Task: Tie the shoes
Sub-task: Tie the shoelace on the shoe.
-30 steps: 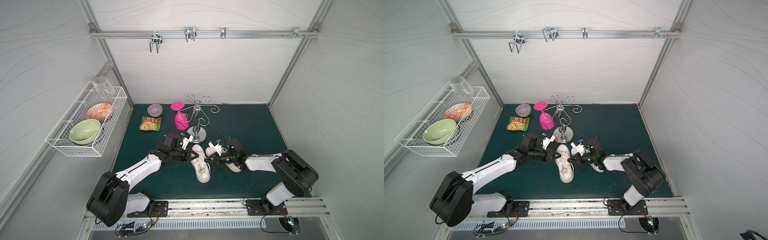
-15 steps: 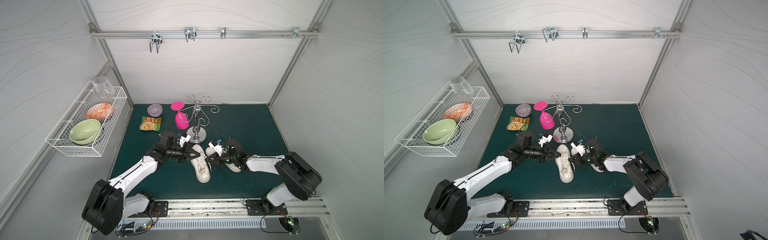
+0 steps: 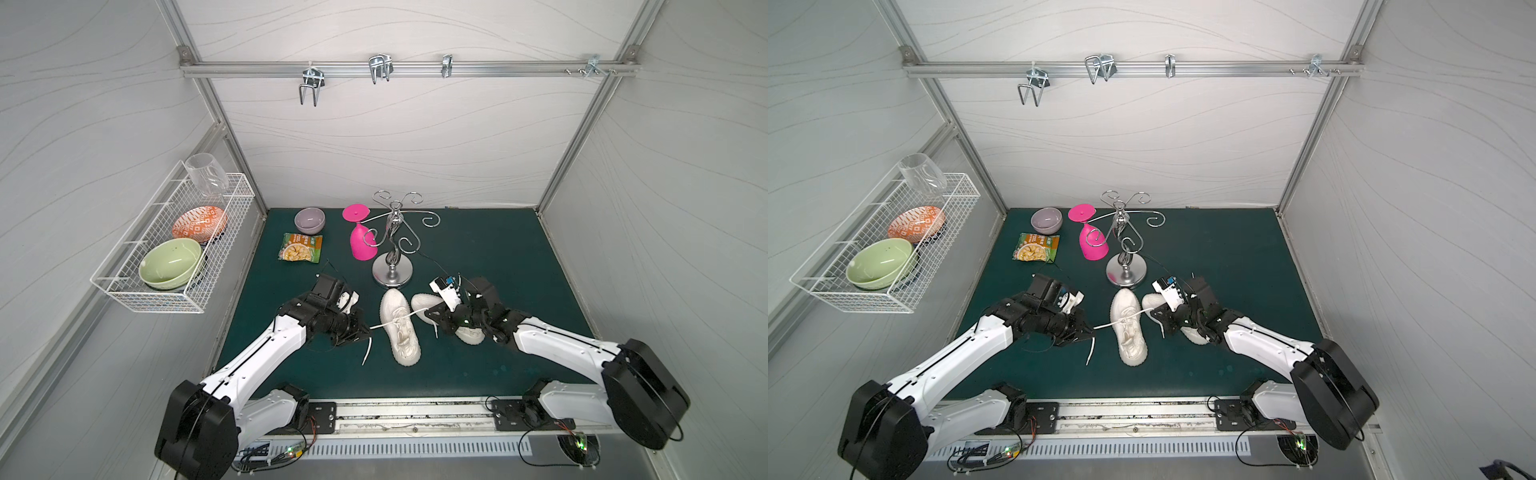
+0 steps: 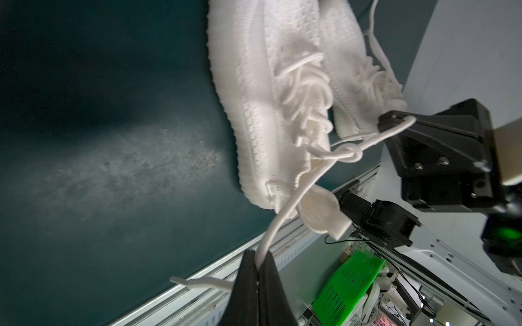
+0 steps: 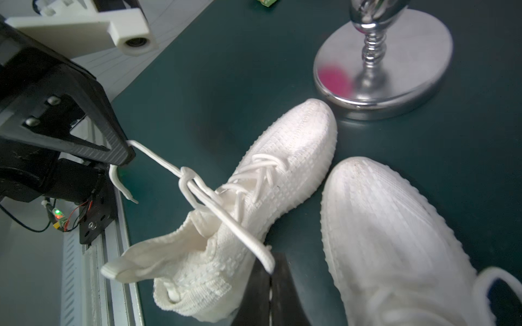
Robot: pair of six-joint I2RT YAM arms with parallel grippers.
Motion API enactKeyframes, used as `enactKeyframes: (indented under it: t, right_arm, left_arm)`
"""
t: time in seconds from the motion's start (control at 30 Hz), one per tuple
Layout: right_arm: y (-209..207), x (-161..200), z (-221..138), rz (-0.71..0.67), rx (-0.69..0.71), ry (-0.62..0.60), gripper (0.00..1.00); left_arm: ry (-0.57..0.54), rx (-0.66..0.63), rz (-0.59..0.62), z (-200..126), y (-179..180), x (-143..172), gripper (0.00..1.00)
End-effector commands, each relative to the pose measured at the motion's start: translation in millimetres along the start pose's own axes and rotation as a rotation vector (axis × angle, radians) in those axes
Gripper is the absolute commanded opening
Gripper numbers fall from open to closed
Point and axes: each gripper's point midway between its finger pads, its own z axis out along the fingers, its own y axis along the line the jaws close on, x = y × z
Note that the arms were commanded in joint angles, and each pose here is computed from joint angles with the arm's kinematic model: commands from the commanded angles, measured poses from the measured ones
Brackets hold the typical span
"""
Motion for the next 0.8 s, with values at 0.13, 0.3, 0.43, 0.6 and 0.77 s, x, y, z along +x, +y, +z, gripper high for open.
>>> enactKeyframes:
  t: [0.13, 0.3, 0.43, 0.6, 0.77]
  right_arm:
    - [-26, 27, -36, 0.141, 0.171, 0.101, 0.00]
    - [-41, 32, -58, 0.265, 0.233, 0.102, 0.00]
    - [-42, 31, -64, 0.303, 0.242, 0.098, 0.00]
    - [-38, 37, -62, 0.364, 0.220, 0.101, 0.00]
    - [-39, 41, -60, 0.356, 0.216, 0.095, 0.00]
  left_arm:
    - [-0.068, -0.151, -0.030, 4, 38, -5, 0.00]
    - [-0.075, -0.158, -0.049, 10, 45, -6, 0.00]
    - [-0.084, -0.196, -0.066, 12, 55, -7, 0.00]
    - [-0.102, -0.218, -0.085, 13, 63, -7, 0.00]
    - [-0.110, -0.251, -0.098, 14, 72, -6, 0.00]
